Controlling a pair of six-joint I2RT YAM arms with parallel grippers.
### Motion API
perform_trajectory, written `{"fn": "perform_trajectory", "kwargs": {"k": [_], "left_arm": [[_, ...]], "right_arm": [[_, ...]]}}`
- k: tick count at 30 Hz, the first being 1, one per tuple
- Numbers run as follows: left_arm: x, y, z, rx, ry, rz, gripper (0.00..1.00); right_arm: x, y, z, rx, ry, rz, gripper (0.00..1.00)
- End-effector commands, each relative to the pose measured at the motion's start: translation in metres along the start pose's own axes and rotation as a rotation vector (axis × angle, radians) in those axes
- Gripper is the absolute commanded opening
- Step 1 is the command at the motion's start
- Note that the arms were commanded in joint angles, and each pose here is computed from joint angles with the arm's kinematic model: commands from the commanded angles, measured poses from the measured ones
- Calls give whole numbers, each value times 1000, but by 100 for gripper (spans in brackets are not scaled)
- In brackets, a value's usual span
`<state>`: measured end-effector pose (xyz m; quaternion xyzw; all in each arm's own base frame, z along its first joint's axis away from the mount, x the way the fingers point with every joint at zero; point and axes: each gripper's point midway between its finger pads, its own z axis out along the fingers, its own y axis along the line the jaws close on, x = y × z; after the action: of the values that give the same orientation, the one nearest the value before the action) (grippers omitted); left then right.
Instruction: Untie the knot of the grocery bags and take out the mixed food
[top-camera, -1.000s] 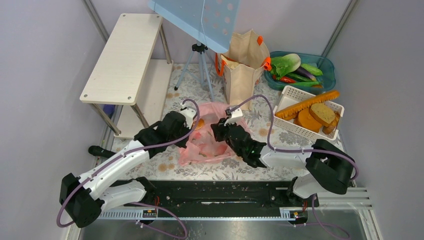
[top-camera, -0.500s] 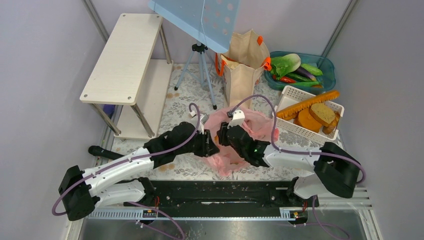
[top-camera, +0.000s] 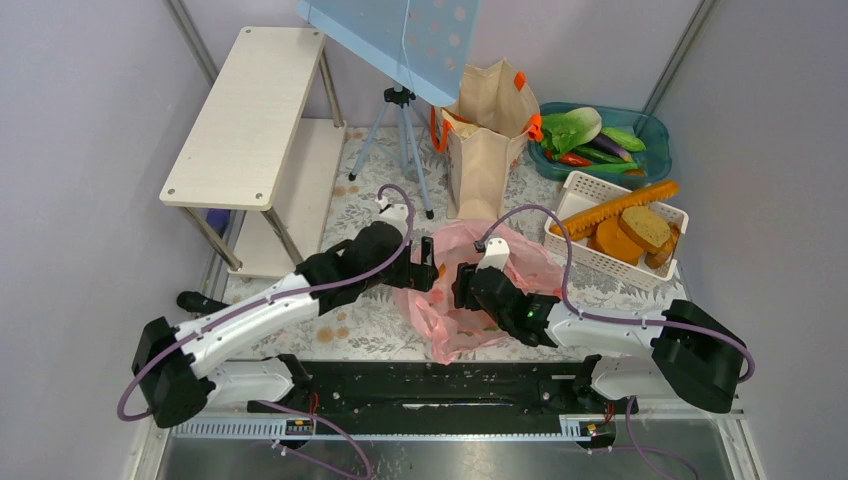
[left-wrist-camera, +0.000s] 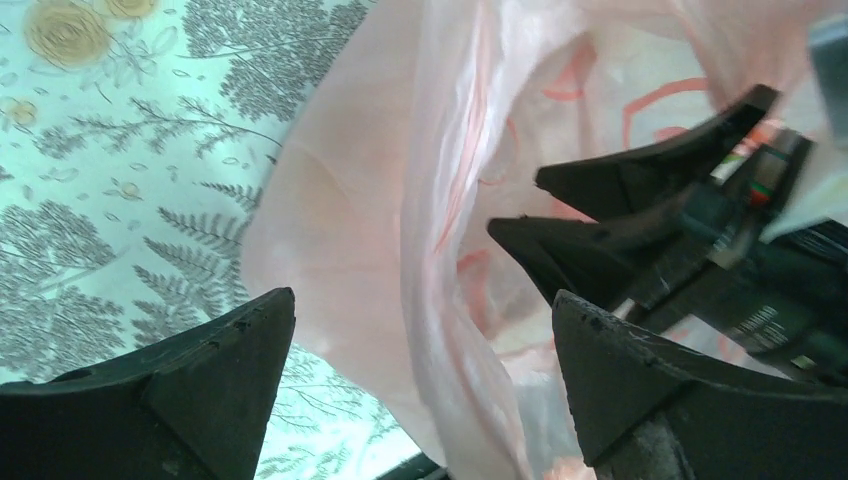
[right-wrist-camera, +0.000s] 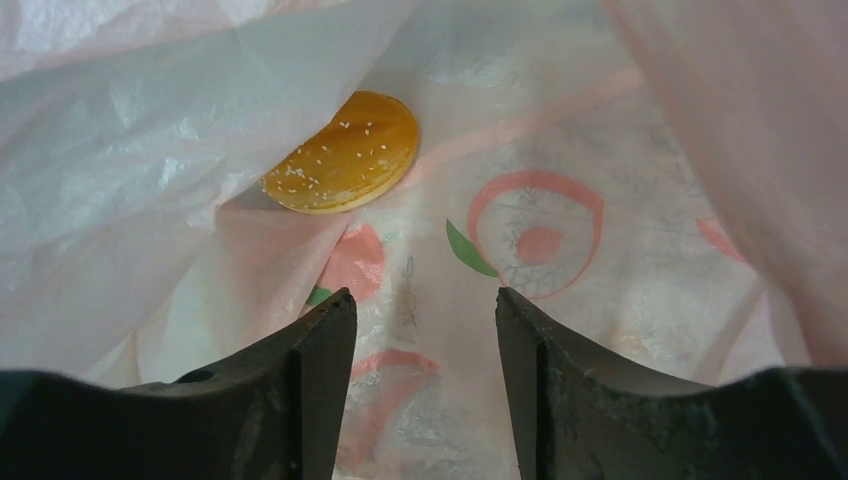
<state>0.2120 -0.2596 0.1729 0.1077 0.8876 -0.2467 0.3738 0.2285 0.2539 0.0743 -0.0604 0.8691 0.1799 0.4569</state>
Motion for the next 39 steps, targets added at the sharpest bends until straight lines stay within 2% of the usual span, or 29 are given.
{"fn": "perform_trajectory", "kwargs": {"k": [1,5,7,12,14,17,20,23,26,31,36,39], "left_arm": [[-30,-1,18,-20,-38,143,99],[-16,30,48,-163,53,244,99],[-13,44,58,-201,66,245,99],[-5,58,77,-188,83,188,86],[-4,61,82,-192,81,176,72],[2,66,90,-175,86,141,45],[10,72,97,-183,110,117,26],[18,79,103,-199,126,100,11],[24,84,110,-198,145,74,1],[34,73,117,-87,163,12,0],[44,37,110,86,177,-102,0],[47,15,99,155,135,-136,0]], "right_arm": [[-4,-1,2,19,-24,87,63],[-3,-2,3,28,-20,86,69],[-2,-3,3,32,-19,84,71],[1,-7,2,40,-17,94,76],[0,-6,1,38,-20,99,77],[0,-7,2,41,-24,112,76],[-8,-2,4,39,-48,143,79],[-22,4,9,57,-79,173,90],[-31,12,20,69,-86,187,96],[-36,18,43,38,-64,249,97],[-43,9,38,46,-86,240,98],[-37,-2,29,68,-84,227,98]]}}
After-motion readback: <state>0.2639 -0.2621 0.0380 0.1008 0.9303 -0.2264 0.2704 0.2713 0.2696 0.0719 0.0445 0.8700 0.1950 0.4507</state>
